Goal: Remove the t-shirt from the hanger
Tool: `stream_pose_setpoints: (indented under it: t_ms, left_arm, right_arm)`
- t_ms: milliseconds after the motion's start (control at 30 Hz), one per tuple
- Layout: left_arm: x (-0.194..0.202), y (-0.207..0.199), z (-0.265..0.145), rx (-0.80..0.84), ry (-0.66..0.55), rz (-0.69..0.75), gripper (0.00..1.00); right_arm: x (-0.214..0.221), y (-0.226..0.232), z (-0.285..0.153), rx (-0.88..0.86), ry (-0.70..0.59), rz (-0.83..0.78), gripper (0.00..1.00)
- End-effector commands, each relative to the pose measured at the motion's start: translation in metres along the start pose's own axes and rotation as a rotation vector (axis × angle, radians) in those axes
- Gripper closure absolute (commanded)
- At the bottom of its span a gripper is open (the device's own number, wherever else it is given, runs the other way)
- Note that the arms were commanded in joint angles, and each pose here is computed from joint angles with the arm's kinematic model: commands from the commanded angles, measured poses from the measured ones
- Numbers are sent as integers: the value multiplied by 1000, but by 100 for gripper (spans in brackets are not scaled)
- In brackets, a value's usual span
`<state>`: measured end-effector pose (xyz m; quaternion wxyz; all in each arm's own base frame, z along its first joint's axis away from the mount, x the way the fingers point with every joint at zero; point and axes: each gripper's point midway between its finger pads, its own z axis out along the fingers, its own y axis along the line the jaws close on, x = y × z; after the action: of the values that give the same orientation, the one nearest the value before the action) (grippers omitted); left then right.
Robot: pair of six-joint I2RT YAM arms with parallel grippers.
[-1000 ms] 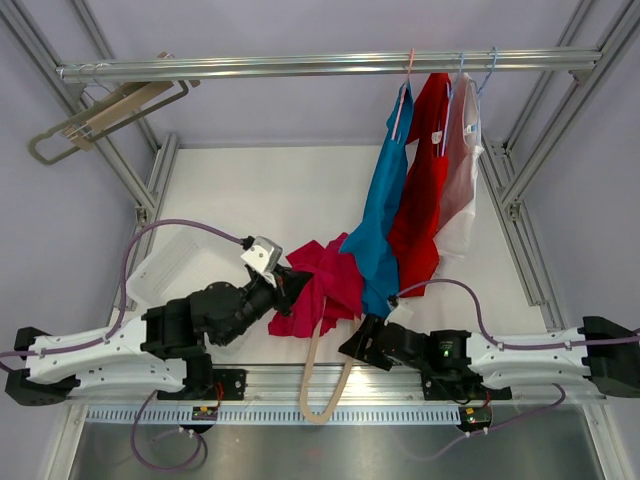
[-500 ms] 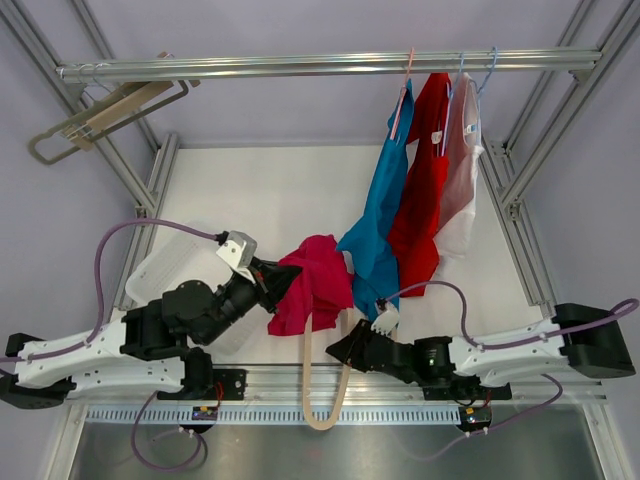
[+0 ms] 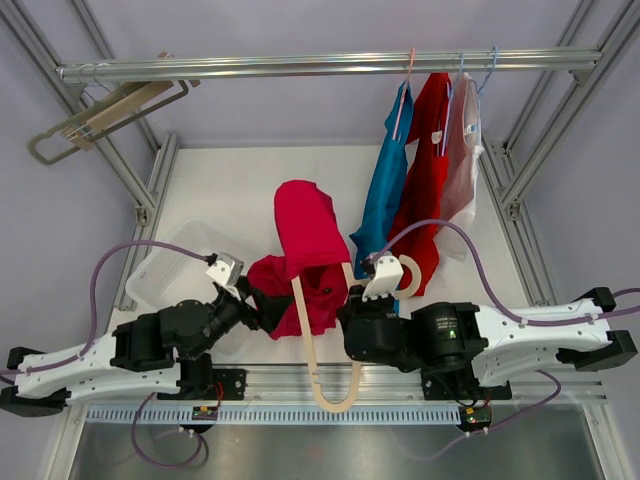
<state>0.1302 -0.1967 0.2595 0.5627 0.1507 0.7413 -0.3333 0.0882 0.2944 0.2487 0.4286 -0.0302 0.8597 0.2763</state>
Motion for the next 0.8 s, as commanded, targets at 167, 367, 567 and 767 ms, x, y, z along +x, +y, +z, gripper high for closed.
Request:
stream_pose_setpoints:
  t_ms: [167,367,567,767]
  left_arm:
    - [-24,-21,9,69,-88,20,1]
    - [-51,-8,37,-154,-124,185,1]
    - [-89,-16,74,-260,-188,287,1]
    - [-152,3,76,-356,-330,296,92]
  right_arm:
    - [-54,-23,-35,143,-32,-406,100]
    - [-92,5,-69,-93,-68,-329,100]
    - [-112,21,-97,-261,-65,-288,100]
    - [-115,-5,-110,-253,-42,-283,100]
